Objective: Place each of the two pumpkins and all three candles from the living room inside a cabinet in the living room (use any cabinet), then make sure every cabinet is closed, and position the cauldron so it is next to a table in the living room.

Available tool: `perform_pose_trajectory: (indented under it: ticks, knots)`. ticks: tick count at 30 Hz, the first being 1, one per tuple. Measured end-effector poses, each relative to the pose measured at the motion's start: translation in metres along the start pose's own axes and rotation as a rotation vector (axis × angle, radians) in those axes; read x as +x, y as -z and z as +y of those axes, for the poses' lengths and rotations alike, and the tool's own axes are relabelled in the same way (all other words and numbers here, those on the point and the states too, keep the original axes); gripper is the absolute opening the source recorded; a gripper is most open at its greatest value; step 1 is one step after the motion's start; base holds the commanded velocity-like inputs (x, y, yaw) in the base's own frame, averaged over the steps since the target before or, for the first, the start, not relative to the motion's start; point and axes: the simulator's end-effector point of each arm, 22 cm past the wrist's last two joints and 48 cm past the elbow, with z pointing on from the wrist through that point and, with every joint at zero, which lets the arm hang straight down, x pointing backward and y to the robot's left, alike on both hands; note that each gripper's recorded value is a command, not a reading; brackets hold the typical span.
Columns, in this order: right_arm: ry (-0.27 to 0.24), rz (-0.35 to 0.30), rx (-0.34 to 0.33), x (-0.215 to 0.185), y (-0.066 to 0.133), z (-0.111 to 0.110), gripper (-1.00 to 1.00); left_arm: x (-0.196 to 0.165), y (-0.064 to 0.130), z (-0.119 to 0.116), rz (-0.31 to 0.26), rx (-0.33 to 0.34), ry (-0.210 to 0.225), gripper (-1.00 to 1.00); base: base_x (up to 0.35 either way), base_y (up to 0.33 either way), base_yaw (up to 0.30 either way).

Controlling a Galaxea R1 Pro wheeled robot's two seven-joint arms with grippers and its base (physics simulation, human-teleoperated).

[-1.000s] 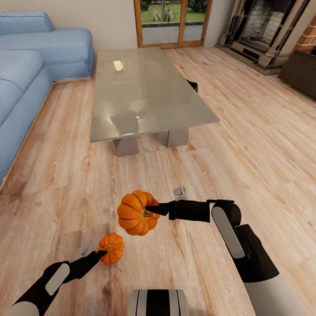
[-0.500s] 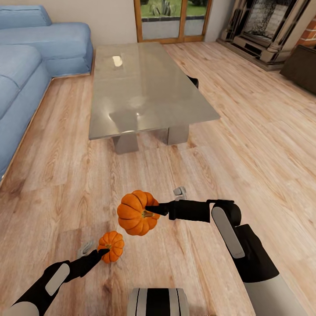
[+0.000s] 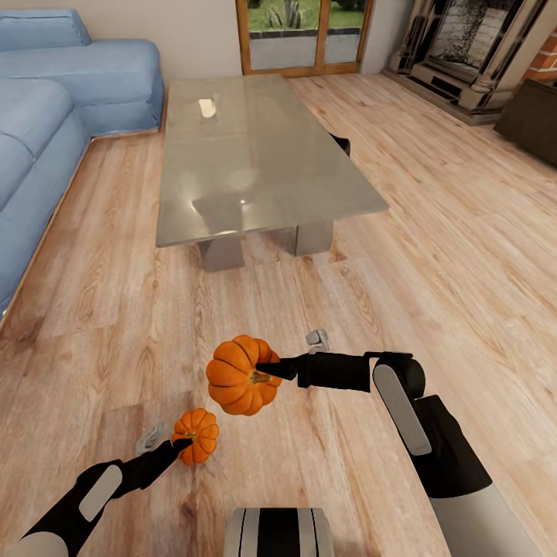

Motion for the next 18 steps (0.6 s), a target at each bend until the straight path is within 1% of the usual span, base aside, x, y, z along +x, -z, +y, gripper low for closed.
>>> perform_pose_trajectory:
  ticks: [8,12,18]
  knots:
    - [-0.001,0.001,0.001,0.0004,-0.0001,-0.0007,-1.00,0.0007,-0.0001,0.0010,0.002,-0.003,-0.002,1.00,0.045,0.011,0.000]
    - [-0.001,0.001,0.001,0.0005,-0.0001,-0.0008,-1.00,0.0010,0.0000,0.0009,0.003,-0.004,-0.004,1.00,0.165,0.073,0.000]
    - [-0.002,0.001,0.001,0.0006,-0.0002,-0.0011,-1.00,0.0011,-0.0002,0.0010,0.003,-0.004,-0.004,1.00,0.052,0.021,0.000]
